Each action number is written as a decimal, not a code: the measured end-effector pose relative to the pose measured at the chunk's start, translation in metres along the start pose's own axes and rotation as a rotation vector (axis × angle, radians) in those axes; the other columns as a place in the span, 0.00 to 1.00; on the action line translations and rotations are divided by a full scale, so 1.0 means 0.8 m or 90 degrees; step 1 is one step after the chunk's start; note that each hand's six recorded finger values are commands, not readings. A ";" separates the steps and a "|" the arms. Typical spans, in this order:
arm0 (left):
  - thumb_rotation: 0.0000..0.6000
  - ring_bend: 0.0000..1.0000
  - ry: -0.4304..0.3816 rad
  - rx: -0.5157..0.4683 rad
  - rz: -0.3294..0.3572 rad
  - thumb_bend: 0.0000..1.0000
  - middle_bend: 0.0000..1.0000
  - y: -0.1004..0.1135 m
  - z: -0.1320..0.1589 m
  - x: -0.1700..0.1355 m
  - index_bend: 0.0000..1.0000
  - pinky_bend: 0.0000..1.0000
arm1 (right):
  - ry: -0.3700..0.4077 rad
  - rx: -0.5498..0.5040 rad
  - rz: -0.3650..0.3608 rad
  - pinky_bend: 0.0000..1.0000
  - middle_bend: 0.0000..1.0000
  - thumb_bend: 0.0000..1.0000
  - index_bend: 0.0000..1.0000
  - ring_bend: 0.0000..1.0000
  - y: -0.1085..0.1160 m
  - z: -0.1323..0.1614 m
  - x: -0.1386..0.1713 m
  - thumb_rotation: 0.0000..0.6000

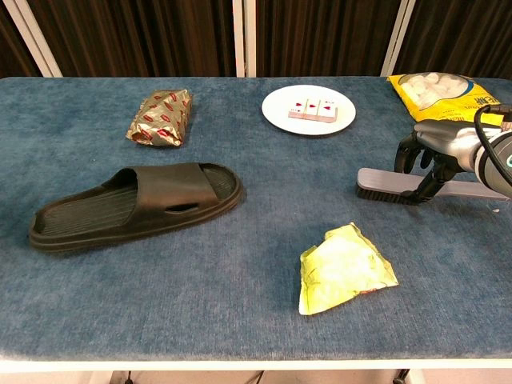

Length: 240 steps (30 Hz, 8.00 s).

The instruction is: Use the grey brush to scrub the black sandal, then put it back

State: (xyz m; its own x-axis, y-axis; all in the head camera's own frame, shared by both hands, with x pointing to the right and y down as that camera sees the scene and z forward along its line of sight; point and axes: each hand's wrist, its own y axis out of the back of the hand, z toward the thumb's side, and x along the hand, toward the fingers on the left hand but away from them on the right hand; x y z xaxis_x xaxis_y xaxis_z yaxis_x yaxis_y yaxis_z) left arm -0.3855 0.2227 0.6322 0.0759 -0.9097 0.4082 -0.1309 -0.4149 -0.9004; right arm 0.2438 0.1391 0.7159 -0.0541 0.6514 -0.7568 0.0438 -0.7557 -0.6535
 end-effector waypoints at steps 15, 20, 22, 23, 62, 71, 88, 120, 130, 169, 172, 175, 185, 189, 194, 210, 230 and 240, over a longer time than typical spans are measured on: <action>0.76 0.15 0.000 -0.003 0.002 0.09 0.17 -0.001 -0.002 -0.001 0.17 0.25 | -0.003 0.016 -0.018 0.50 0.38 0.46 0.55 0.32 -0.001 0.001 -0.003 1.00; 0.76 0.15 0.000 -0.007 -0.001 0.09 0.17 -0.002 -0.001 0.000 0.17 0.25 | 0.001 0.022 -0.026 0.56 0.41 0.51 0.58 0.40 -0.002 0.006 -0.004 1.00; 0.75 0.15 0.000 -0.007 -0.003 0.09 0.17 -0.003 -0.002 0.000 0.17 0.25 | 0.002 0.022 -0.031 0.60 0.45 0.55 0.61 0.43 -0.001 0.007 -0.004 1.00; 0.76 0.15 0.000 -0.008 -0.003 0.09 0.17 -0.003 -0.002 0.000 0.17 0.25 | 0.003 0.021 -0.033 0.62 0.46 0.57 0.62 0.45 0.000 0.008 -0.004 1.00; 0.94 0.20 -0.062 0.009 -0.036 0.16 0.24 -0.007 0.018 -0.001 0.21 0.30 | 0.318 -0.066 -0.105 0.79 0.62 0.70 0.84 0.61 0.080 0.114 0.039 1.00; 1.00 0.26 -0.166 0.070 -0.083 0.49 0.31 -0.022 0.054 0.007 0.29 0.35 | 0.380 -0.050 -0.075 0.79 0.62 0.69 0.84 0.61 0.095 0.171 0.048 1.00; 1.00 0.27 -0.206 0.028 -0.213 0.71 0.32 -0.087 0.101 0.032 0.29 0.37 | 0.432 0.010 0.028 0.79 0.62 0.70 0.85 0.61 0.068 0.274 0.050 1.00; 1.00 0.27 -0.188 0.014 -0.236 0.73 0.32 -0.102 0.089 0.026 0.29 0.37 | 0.326 0.058 -0.016 0.79 0.62 0.75 0.86 0.61 0.043 0.257 -0.010 1.00; 1.00 0.27 -0.192 0.016 -0.236 0.73 0.32 -0.103 0.093 0.029 0.29 0.37 | 0.338 0.027 -0.074 0.79 0.62 0.75 0.87 0.61 0.076 0.251 -0.004 1.00; 1.00 0.27 -0.189 0.014 -0.246 0.73 0.32 -0.109 0.092 0.030 0.29 0.37 | 0.248 -0.012 -0.005 0.79 0.63 0.75 0.87 0.61 0.075 0.218 -0.040 1.00; 1.00 0.27 -0.191 0.014 -0.246 0.73 0.32 -0.109 0.094 0.031 0.29 0.37 | 0.287 -0.030 0.007 0.79 0.63 0.75 0.87 0.61 0.078 0.229 -0.024 1.00; 1.00 0.27 -0.190 0.014 -0.247 0.73 0.32 -0.110 0.095 0.031 0.29 0.37 | 0.337 -0.044 0.035 0.79 0.63 0.75 0.87 0.61 0.074 0.244 -0.002 1.00; 1.00 0.27 -0.184 0.010 -0.253 0.73 0.32 -0.113 0.090 0.033 0.29 0.37 | 0.424 -0.035 0.168 0.79 0.63 0.76 0.88 0.61 0.043 0.273 0.041 1.00; 1.00 0.27 -0.182 0.007 -0.253 0.74 0.32 -0.113 0.090 0.034 0.30 0.37 | 0.405 -0.023 0.158 0.79 0.63 0.76 0.88 0.61 0.041 0.273 0.032 1.00; 1.00 0.27 -0.182 0.007 -0.256 0.74 0.32 -0.114 0.088 0.034 0.30 0.37 | 0.372 -0.019 0.139 0.79 0.63 0.76 0.88 0.61 0.040 0.269 0.016 1.00; 1.00 0.27 -0.178 0.002 -0.256 0.74 0.33 -0.113 0.085 0.035 0.30 0.37 | 0.244 0.030 0.050 0.79 0.63 0.76 0.88 0.61 0.060 0.229 -0.041 1.00; 1.00 0.27 -0.179 0.000 -0.260 0.74 0.33 -0.115 0.087 0.036 0.30 0.37 | 0.408 0.021 0.098 0.79 0.64 0.75 0.88 0.61 0.033 0.292 0.031 1.00; 1.00 0.27 -0.178 -0.002 -0.261 0.74 0.33 -0.116 0.086 0.036 0.30 0.37 | 0.364 0.050 0.066 0.79 0.64 0.75 0.88 0.62 0.031 0.291 0.012 1.00</action>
State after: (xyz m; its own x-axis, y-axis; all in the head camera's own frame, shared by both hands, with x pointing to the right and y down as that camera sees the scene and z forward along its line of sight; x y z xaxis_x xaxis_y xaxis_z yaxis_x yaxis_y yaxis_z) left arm -0.3035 0.2361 0.7175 0.3832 -0.6330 0.6726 -0.0376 -0.7383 -0.6734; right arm 0.0124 0.1108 0.6952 0.4943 0.4913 -0.7171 -0.0545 -0.8058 -0.5896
